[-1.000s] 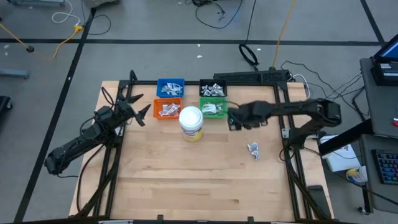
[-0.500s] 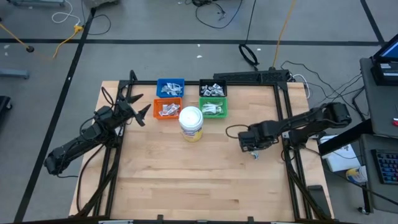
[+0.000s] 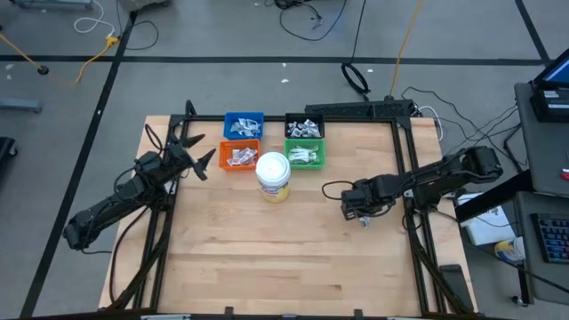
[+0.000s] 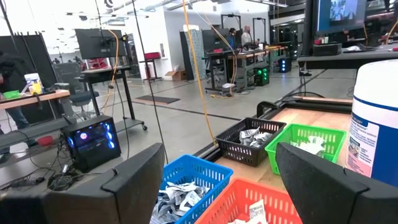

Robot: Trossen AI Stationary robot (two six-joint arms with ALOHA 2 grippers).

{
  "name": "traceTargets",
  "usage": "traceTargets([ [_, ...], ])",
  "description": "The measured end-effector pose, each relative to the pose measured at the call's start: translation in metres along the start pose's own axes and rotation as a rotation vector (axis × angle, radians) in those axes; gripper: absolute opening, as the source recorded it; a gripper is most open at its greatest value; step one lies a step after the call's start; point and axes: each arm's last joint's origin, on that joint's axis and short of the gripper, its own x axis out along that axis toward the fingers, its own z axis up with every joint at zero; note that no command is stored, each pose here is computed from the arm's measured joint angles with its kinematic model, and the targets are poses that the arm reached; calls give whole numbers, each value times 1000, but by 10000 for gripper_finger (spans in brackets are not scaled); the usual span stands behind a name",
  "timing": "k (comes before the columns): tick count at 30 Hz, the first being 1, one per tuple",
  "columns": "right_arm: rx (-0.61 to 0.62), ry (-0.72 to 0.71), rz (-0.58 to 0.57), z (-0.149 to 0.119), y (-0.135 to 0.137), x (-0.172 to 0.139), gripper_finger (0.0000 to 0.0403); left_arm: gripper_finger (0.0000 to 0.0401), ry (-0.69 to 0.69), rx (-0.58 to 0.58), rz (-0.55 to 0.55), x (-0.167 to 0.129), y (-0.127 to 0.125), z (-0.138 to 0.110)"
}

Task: Pick & Place First Aid Supplies
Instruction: Put the black towelette pack into the black bin

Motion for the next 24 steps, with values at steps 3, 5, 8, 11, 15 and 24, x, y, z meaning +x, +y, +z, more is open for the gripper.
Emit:
traceTargets([
  [3,-2,0,0,0,0,0,36,310,1,0,0,0,0,0],
  [5,-20,-1,1,0,0,-1,15,310,0,0,0,0,0,0],
  [8,-60,-4,5,1,3,-4,20,310,0,0,0,0,0,0],
  [11,-112,-5,1,5,6,-12,27,310,0,0,0,0,0,0],
  [15,-195,1,-21,13,8,-27,15,310,0,0,0,0,0,0],
  [24,-276,18,-67,35,8,-58,28,310,0,0,1,0,0,0],
])
